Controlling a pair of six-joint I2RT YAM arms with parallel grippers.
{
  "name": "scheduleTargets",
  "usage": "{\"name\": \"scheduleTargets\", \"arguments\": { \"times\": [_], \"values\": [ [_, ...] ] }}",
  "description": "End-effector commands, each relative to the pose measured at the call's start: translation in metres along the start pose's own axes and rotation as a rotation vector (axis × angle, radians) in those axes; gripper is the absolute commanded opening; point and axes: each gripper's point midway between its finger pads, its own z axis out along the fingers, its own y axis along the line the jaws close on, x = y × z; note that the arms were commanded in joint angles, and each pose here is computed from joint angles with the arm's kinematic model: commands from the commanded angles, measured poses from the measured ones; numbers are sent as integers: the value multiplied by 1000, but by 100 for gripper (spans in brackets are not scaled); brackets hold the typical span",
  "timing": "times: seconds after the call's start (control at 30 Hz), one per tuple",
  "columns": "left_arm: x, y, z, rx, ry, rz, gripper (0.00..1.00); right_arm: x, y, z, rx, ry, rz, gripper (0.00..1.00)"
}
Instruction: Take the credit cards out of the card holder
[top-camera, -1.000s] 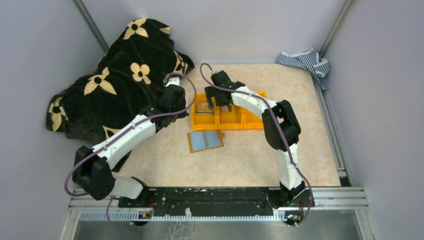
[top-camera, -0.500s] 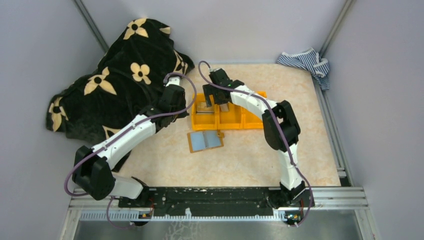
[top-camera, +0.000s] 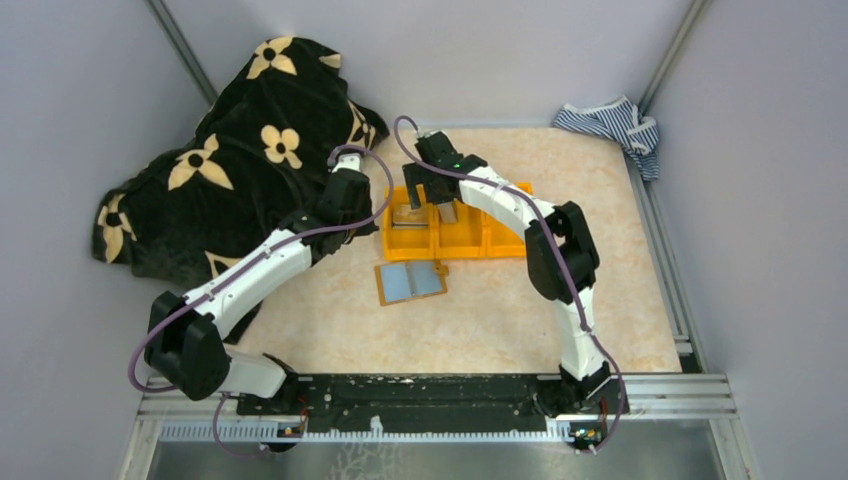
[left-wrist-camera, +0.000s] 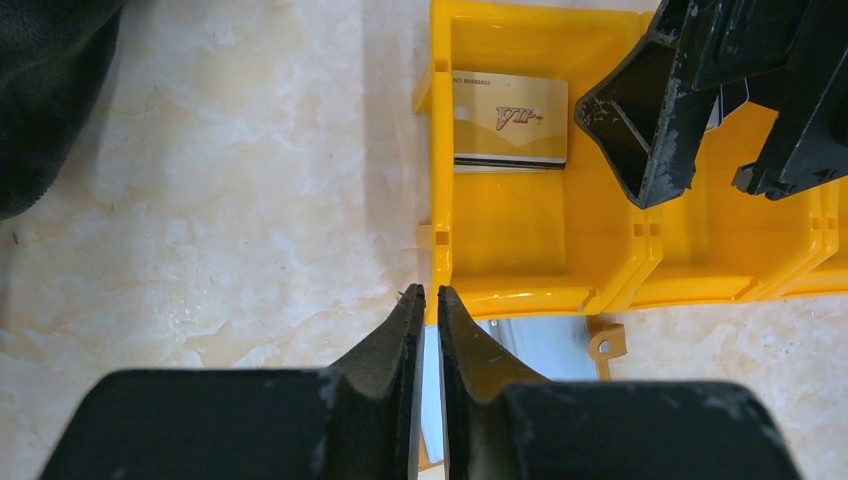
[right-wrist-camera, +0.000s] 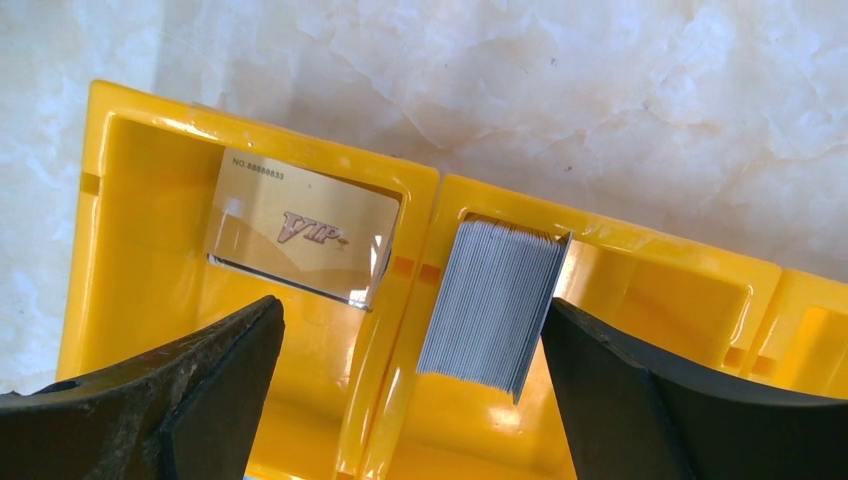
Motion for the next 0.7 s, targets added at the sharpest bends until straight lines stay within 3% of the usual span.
{"name": "scheduleTargets", "arguments": {
  "times": [0.0, 0.47, 0.67],
  "values": [
    [1, 2, 3, 5, -1, 11, 15, -29, 21, -10, -23, -82, -14, 98],
    [4, -1, 5, 17, 11, 14, 14, -38, 13, -17, 24, -116, -1, 87],
    [5, -1, 5, 18, 14, 16, 14, -38, 15, -18, 14, -118, 5, 73]
  ]
}}
